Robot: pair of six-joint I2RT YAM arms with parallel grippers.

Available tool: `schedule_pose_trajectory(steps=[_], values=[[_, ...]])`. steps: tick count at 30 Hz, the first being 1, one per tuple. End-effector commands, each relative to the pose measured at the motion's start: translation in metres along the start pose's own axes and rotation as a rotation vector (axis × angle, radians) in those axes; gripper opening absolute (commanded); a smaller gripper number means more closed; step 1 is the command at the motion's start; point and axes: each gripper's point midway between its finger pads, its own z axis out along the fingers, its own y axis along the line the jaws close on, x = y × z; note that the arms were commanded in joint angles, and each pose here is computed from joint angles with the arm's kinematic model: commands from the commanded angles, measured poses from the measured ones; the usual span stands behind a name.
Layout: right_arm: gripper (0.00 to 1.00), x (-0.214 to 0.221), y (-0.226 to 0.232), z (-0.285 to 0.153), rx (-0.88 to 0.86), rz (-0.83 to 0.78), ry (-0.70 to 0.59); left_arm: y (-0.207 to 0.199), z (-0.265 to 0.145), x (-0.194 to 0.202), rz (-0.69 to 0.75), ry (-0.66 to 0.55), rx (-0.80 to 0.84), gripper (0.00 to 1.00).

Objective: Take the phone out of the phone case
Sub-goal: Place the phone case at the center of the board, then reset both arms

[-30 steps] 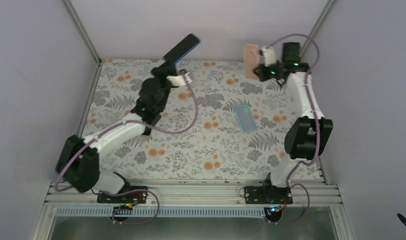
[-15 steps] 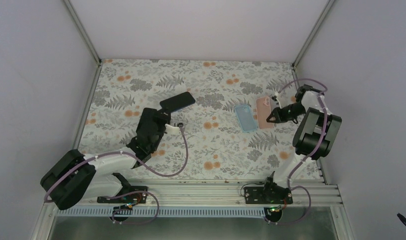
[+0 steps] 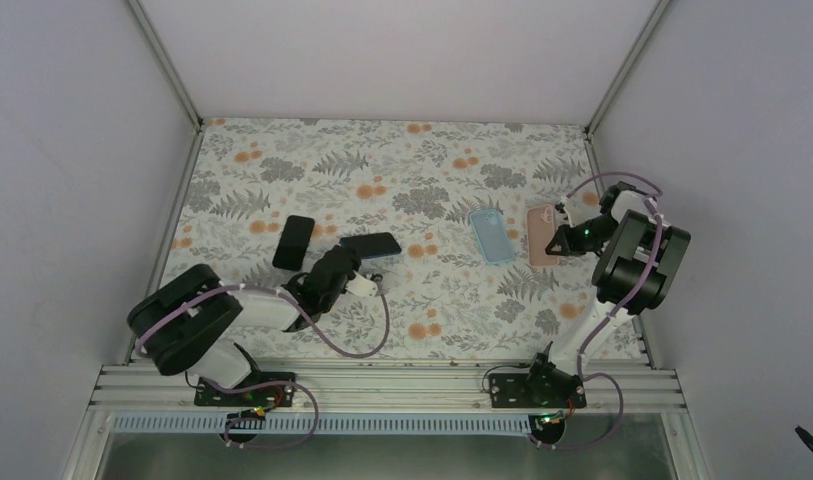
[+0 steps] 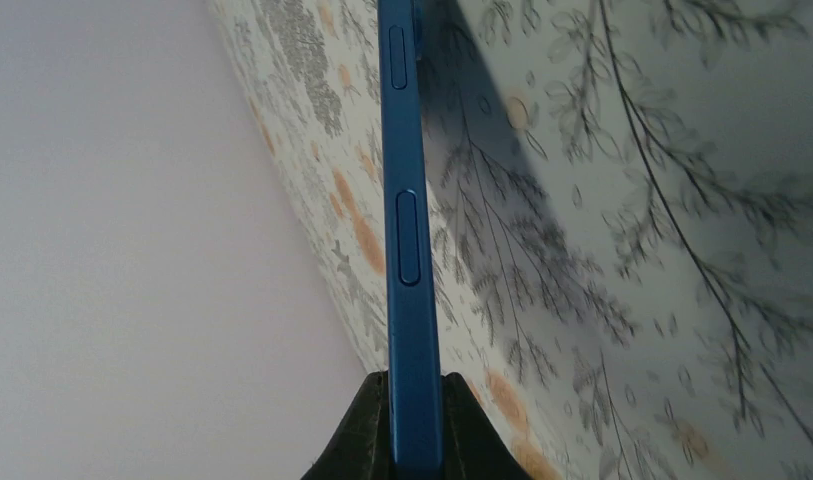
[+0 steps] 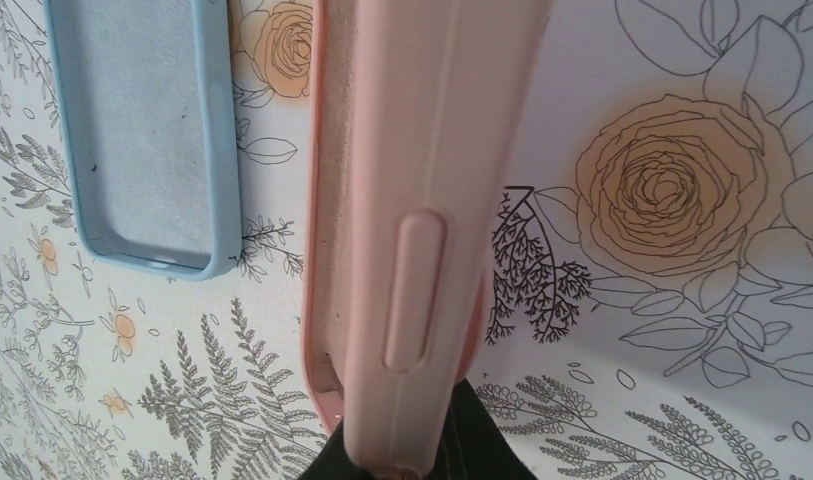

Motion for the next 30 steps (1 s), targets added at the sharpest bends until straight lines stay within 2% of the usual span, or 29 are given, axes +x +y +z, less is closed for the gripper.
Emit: schedule_pose_trajectory(steps=[1,4,6,8,9,10,14,15,18,20,21,23,26,28,30], values=[[0.05,0.013,-0.035,0.004,0.124,-0.001,0.076,-0.011,0.01,-0.02,0.013,-0.013,0.041,0.11],[0.09,0.019,-0.039,0.008,0.133,0.009,0.101,-0.031,0.008,-0.034,0.054,-0.034,0.118,0.23],[0.14,0.022,-0.041,0.009,0.138,0.012,0.114,-0.049,0.003,-0.045,0.05,-0.061,0.216,0.36],[0.28,0.026,-0.044,0.009,0.146,0.016,0.129,-0.062,-0.003,-0.055,0.042,-0.086,0.317,0.64],[0.39,0.026,-0.046,0.009,0.156,0.016,0.132,-0.068,-0.007,-0.058,0.043,-0.092,0.358,0.84],[0.51,0.025,-0.048,0.007,0.169,0.013,0.13,-0.074,-0.011,-0.061,0.044,-0.102,0.398,0.98],[0.96,0.019,-0.055,-0.012,0.268,-0.008,0.107,-0.077,-0.034,-0.077,0.021,-0.179,0.525,1.0],[0.99,0.017,-0.06,-0.021,0.328,-0.01,0.1,-0.072,-0.042,-0.083,-0.009,-0.212,0.565,1.0],[1.0,0.011,-0.058,-0.054,0.487,-0.052,0.07,-0.042,-0.068,-0.099,-0.15,-0.294,0.72,1.0],[1.0,0.005,-0.045,-0.073,0.531,-0.094,0.033,-0.009,-0.083,-0.106,-0.284,-0.348,0.848,1.0],[1.0,0.0,-0.037,-0.083,0.551,-0.115,0.0,0.029,-0.085,-0.108,-0.372,-0.392,0.868,1.0],[1.0,-0.012,-0.022,-0.101,0.575,-0.146,-0.091,0.066,-0.095,-0.101,-0.502,-0.442,0.944,1.0],[1.0,-0.036,0.004,-0.13,0.594,-0.177,-0.309,0.117,-0.079,-0.054,-0.668,-0.412,0.807,1.0],[1.0,-0.049,0.02,-0.148,0.606,-0.182,-0.467,0.144,-0.061,-0.003,-0.788,-0.363,0.633,1.0],[1.0,-0.059,0.03,-0.165,0.627,-0.172,-0.615,0.158,-0.043,0.056,-0.908,-0.252,0.471,1.0]])
